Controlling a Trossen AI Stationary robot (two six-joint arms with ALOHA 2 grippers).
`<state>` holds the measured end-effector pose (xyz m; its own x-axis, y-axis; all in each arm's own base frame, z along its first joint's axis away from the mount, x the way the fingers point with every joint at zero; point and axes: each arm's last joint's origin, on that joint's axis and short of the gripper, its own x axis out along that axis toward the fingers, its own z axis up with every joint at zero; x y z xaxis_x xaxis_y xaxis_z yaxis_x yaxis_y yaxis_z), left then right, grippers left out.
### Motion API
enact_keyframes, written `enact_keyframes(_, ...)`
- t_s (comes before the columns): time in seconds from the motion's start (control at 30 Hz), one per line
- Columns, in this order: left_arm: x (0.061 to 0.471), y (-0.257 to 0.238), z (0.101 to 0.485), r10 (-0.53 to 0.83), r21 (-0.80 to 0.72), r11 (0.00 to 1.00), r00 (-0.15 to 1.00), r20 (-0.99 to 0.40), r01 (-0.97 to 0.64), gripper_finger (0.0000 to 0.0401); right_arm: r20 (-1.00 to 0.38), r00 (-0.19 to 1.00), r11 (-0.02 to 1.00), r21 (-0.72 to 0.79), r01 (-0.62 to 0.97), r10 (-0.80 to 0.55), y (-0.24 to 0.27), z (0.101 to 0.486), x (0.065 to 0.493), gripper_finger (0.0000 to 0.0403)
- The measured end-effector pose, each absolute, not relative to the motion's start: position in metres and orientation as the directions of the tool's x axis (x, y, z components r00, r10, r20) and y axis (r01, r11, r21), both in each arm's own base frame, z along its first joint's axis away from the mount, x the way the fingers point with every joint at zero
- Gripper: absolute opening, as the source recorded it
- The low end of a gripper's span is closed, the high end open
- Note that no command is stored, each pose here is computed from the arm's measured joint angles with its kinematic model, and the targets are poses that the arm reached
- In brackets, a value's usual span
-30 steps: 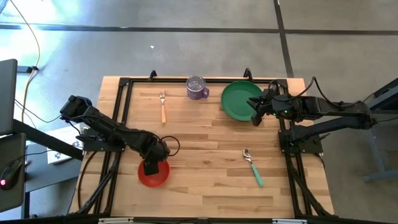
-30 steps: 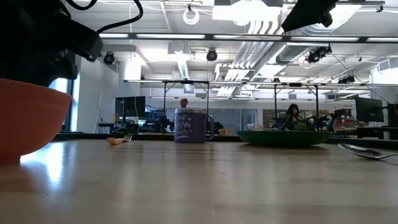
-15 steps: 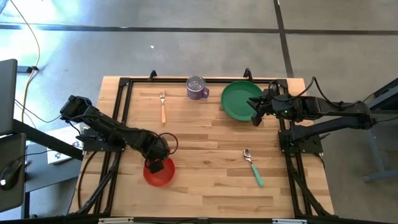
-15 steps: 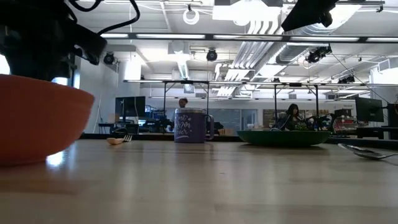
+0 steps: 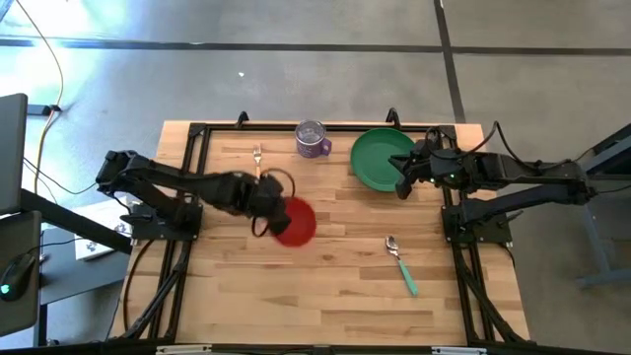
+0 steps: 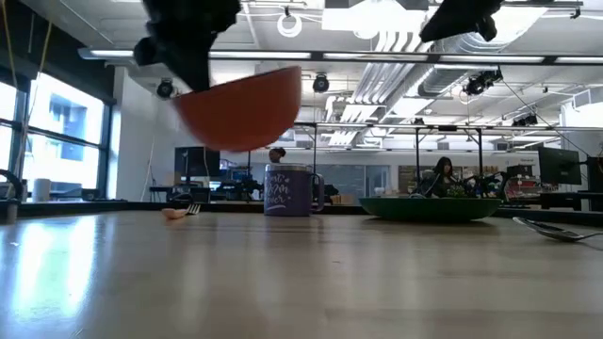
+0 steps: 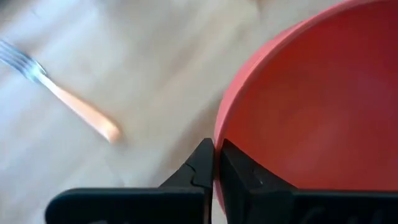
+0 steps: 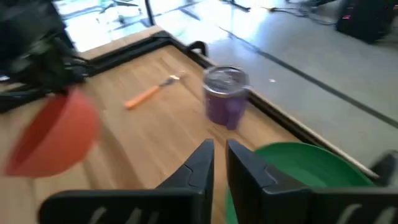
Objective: Set table place
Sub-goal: Put the orange bowl on the green plate
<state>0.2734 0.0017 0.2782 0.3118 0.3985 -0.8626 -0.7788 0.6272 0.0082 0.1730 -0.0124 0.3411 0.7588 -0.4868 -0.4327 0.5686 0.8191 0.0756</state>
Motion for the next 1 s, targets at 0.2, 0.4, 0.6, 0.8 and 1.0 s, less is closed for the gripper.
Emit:
enact_keyframes(0.2, 0.278, 0.035, 0.298, 0.49, 0.016, 0.576, 0.33, -0.807, -0.817, 0.0, -0.445, 0.783, 0.868, 0.029, 0.496, -0.434, -0.007, 0.328, 0.223, 0.0006)
enact_keyframes(0.4, 0.274, 0.058, 0.296, 0.482, 0.027, 0.529, 0.275, -0.832, -0.848, 0.0, -0.595, 0.702, 0.887, -0.042, 0.459, -0.391, -0.011, 0.33, 0.275, 0.0022)
enact_keyframes(0.6, 0.279, 0.066, 0.288, 0.48, 0.043, 0.53, 0.258, -0.839, -0.847, 0.0, -0.713, 0.595, 0.906, -0.14, 0.4, -0.373, -0.017, 0.357, 0.322, 0.0068)
enact_keyframes(0.8, 0.284, 0.067, 0.283, 0.463, 0.045, 0.544, 0.256, -0.849, -0.838, 0.0, -0.827, 0.438, 0.905, -0.183, 0.384, -0.353, -0.021, 0.355, 0.362, 0.0135)
enact_keyframes(1.0, 0.289, 0.067, 0.281, 0.466, 0.045, 0.559, 0.269, -0.843, -0.828, 0.0, -0.867, 0.374, 0.912, -0.191, 0.363, -0.33, -0.022, 0.342, 0.392, 0.0185)
